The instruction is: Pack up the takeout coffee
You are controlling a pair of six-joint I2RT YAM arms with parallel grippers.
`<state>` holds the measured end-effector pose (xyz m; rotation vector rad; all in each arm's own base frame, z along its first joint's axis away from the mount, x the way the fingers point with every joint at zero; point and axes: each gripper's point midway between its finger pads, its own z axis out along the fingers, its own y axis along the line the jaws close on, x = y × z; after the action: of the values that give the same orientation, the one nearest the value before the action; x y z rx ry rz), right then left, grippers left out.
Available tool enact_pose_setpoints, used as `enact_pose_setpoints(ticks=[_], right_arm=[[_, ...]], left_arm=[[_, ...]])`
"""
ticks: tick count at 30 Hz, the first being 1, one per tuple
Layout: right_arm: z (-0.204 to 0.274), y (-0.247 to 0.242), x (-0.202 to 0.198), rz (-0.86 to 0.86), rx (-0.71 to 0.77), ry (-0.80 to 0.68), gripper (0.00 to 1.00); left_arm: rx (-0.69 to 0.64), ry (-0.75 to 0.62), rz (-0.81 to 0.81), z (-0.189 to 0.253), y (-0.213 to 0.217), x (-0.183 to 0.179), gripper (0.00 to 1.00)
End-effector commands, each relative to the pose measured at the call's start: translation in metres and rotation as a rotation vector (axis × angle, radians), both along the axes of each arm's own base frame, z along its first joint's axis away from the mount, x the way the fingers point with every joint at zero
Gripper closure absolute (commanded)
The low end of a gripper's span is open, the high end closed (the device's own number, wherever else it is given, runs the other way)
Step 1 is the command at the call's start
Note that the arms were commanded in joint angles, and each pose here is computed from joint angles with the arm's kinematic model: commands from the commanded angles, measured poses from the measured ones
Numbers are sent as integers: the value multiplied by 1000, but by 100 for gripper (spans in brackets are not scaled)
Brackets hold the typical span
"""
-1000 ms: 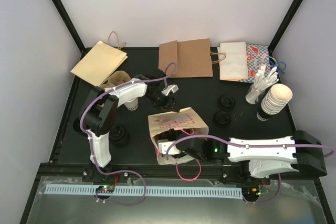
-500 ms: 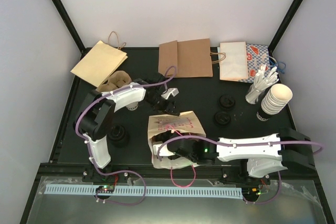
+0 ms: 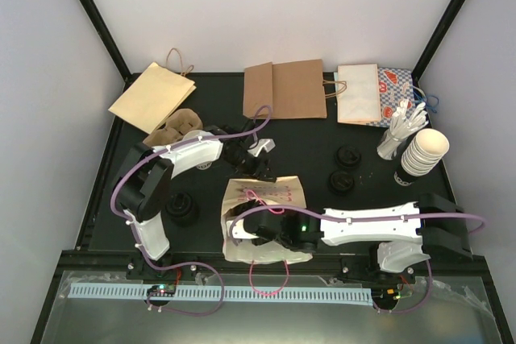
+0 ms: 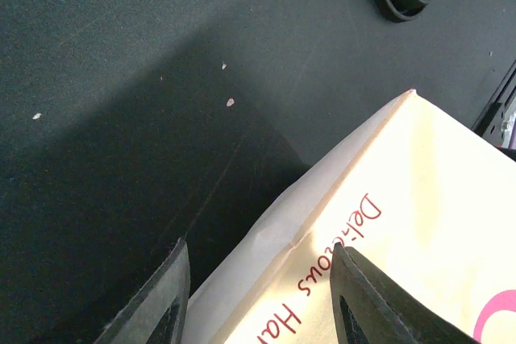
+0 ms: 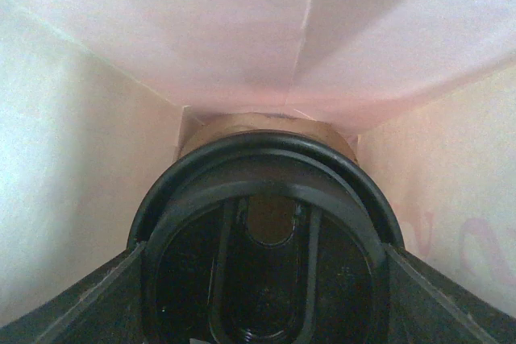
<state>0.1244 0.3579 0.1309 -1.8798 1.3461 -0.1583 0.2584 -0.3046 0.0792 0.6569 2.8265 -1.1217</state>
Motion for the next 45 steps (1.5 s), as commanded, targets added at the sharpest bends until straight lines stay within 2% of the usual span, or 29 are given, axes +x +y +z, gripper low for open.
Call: enact_pose_setpoints(ticks=[1,11,17,21,26,31,37,40,45], right_arm=[[-6,-10,3,-46,-68,10,47],[4,-23,-9,-92,-115,133,47],[7,-32,-22,-87,-108,232,47],[9,-35,-25,-92,-80,284,47],[8,-38,-19,-111,-59,373,47],[10,-39,-7,-129,-59,454,47],[1,-44,6,-164,-75,558,47],[-3,-44,14,-185,-89,607,47],[-10,-44,26,-225,-96,717,46]], left_arm=[[-21,2,-1,14,-3,-9,51],[-63,26,-5,23,-21,-18,48],[-76,-34,30,37,-26,1,27],[-69,-110,74,60,-23,35,13],[-54,-191,121,94,-12,76,2],[-54,-246,188,119,12,101,1],[-57,-328,301,152,62,111,1],[-58,-389,342,174,82,104,1],[-91,-439,336,196,93,77,1]])
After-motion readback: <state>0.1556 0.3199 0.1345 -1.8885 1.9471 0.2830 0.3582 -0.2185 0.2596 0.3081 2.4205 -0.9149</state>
